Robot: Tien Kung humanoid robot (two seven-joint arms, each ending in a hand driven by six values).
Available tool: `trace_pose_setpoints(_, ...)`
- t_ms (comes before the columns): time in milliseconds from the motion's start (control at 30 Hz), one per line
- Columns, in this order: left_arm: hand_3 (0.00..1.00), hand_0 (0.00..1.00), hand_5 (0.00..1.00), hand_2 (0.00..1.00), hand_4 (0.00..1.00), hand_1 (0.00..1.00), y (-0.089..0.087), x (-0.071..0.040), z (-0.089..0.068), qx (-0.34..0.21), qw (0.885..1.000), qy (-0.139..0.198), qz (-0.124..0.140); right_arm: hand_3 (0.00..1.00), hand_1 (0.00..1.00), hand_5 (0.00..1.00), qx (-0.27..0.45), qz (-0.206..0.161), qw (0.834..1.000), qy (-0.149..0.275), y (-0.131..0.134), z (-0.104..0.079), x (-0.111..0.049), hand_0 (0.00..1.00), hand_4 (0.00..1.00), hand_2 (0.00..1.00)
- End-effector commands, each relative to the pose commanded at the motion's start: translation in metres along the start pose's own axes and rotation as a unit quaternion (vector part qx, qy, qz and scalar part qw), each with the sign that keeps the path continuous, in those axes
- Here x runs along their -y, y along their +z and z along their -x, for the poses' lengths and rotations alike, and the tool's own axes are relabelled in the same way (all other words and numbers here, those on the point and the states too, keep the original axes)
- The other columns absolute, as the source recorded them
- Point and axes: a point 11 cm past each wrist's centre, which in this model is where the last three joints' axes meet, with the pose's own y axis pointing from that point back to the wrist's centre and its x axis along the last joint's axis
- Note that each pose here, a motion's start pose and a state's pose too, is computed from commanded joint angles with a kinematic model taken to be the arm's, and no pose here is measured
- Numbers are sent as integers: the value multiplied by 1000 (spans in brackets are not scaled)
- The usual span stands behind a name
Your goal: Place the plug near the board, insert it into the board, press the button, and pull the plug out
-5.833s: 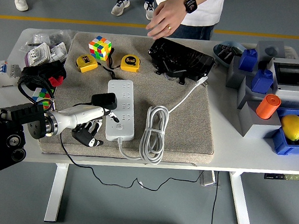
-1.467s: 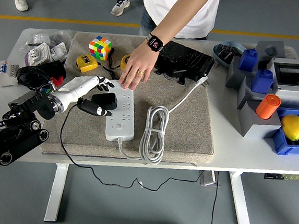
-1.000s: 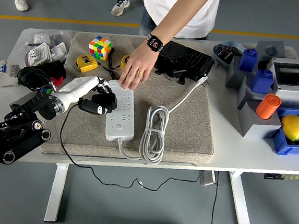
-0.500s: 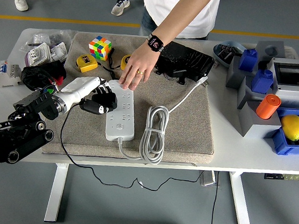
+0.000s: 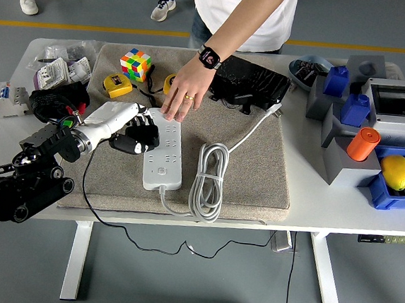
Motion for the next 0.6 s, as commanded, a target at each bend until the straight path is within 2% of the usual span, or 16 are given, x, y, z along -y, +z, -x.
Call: trace_pose_setpoints(600,532,372,51,429,878,417,6,-2,-12,-17,999,28,23,622,714,607,0,-1,1000,1,0,-1,0,710,998,726)
